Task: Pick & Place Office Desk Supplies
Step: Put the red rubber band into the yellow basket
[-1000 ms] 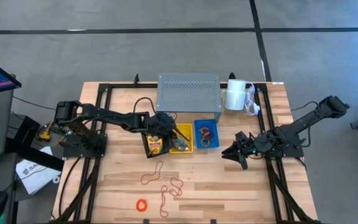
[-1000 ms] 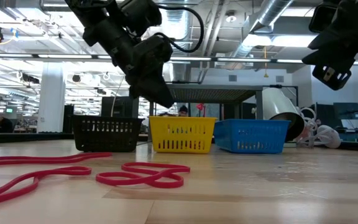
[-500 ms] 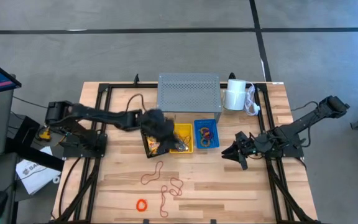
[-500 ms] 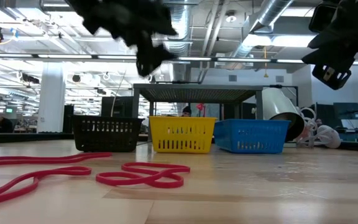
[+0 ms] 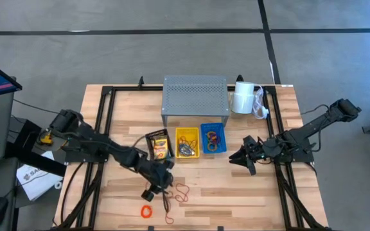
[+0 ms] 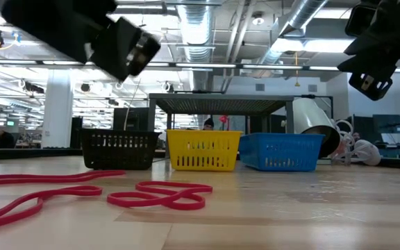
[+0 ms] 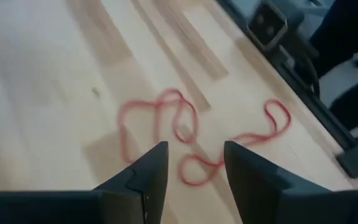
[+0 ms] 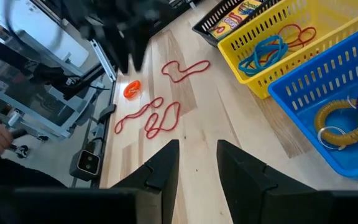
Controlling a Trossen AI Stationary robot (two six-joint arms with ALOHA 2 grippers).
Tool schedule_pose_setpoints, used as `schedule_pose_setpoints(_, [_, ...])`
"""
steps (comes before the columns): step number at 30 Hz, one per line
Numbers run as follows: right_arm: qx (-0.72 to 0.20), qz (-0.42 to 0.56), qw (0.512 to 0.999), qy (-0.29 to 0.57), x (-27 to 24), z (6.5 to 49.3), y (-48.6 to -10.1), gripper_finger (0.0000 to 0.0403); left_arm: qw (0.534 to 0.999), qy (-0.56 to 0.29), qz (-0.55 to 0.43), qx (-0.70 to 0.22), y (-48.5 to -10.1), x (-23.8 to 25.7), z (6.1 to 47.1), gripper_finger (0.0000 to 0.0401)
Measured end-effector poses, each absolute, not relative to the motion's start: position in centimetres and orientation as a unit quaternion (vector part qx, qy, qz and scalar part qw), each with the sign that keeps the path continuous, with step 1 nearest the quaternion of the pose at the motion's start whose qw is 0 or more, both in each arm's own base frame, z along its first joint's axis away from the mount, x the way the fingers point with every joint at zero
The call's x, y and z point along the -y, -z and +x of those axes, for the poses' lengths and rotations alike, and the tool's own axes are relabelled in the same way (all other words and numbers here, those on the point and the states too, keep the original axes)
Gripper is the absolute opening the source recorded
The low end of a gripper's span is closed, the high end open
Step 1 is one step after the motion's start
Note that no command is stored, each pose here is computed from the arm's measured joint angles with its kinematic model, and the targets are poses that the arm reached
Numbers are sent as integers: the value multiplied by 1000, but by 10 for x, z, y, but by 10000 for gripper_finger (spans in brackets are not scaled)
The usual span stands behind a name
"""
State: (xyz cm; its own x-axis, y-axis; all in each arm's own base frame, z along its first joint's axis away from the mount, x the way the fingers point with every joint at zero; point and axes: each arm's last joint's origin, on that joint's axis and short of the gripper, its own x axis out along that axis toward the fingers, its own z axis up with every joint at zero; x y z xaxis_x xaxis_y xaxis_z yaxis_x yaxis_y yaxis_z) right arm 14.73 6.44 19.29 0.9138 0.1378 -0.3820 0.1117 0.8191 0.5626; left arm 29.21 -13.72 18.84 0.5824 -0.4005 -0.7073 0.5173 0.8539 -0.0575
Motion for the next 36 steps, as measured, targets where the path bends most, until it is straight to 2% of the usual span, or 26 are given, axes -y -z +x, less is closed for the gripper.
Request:
schedule_pose_setpoints(5, [-207,301,931,-7,-64,147,-193,106,864,276,48,-419,-164,145,297,161])
schedule_pose_setpoints(9, [-207,301,931,-7,-64,147,-193,106,849,298,60,-431,-153,150,302,166])
schedule_pose_setpoints(14, [-207,301,931,-7,-64,147,-193,106,824,353,138,-421,-143,165,307,169])
schedule_pose_setpoints(19, [-207,301,931,-7,-64,147,-193,106,777,394,213,-442,-130,174,306,169])
schedule_pose_setpoints(26, [-207,301,931,-7,-64,147,-193,106,782,356,287,-423,-134,176,308,173])
schedule_pose_setpoints(36, [-207,301,931,-7,-64,147,-193,106,777,375,326,-386,-132,178,313,173])
